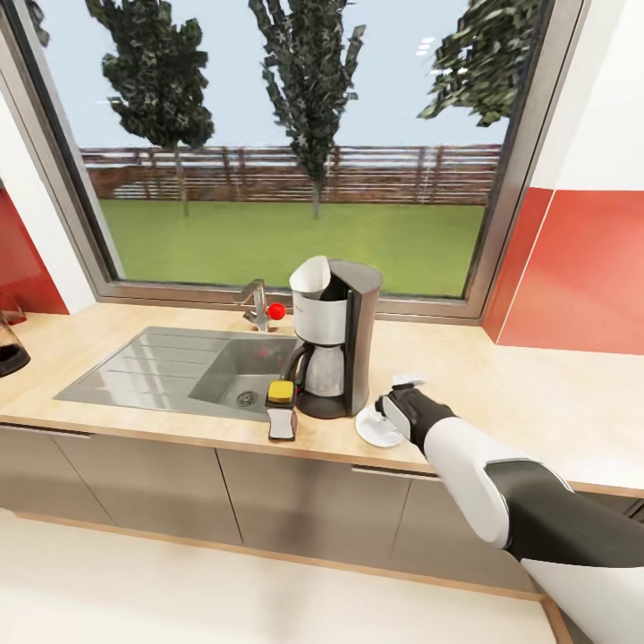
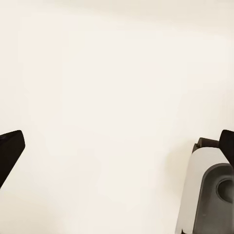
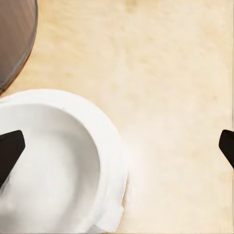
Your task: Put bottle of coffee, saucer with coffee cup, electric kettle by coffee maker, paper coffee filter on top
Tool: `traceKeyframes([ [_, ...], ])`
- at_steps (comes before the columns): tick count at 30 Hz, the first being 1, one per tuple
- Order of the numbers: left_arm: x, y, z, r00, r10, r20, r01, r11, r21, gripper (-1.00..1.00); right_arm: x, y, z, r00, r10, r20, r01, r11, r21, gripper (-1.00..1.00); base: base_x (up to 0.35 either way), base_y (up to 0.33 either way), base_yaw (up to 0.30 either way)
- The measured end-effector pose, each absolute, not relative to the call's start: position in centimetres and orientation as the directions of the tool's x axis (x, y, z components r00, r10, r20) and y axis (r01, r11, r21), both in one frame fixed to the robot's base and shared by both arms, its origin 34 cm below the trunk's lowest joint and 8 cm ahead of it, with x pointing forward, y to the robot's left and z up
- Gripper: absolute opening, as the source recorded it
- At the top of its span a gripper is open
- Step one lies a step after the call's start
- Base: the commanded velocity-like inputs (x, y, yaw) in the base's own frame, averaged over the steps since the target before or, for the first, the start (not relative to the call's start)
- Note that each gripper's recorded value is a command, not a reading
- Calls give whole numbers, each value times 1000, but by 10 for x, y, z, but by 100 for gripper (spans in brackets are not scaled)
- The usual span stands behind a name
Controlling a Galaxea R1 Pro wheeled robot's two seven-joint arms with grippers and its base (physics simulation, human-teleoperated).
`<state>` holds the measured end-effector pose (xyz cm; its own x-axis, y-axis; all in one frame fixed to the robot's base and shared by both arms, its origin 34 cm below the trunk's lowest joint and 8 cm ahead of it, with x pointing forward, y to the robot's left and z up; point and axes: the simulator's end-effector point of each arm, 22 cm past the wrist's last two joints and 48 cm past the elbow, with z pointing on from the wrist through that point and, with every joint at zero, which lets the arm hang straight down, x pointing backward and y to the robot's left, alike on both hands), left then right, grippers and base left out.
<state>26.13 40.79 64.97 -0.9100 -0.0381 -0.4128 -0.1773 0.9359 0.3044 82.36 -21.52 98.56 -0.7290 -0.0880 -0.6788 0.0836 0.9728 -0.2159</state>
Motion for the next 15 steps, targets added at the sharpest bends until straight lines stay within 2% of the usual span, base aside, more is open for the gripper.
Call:
traceKeyframes([
  [6,261,408,650,-910,-38,-413,-177,936,304,100,859,-215,1050,-617,-67,-784,123,976,-181,100,0,0,0],
  [15,261,408,650,-910,-38,-413,-177,936,304,100,860,-215,1058,-622,-66,-780,124,976,-181,100,0,0,0],
])
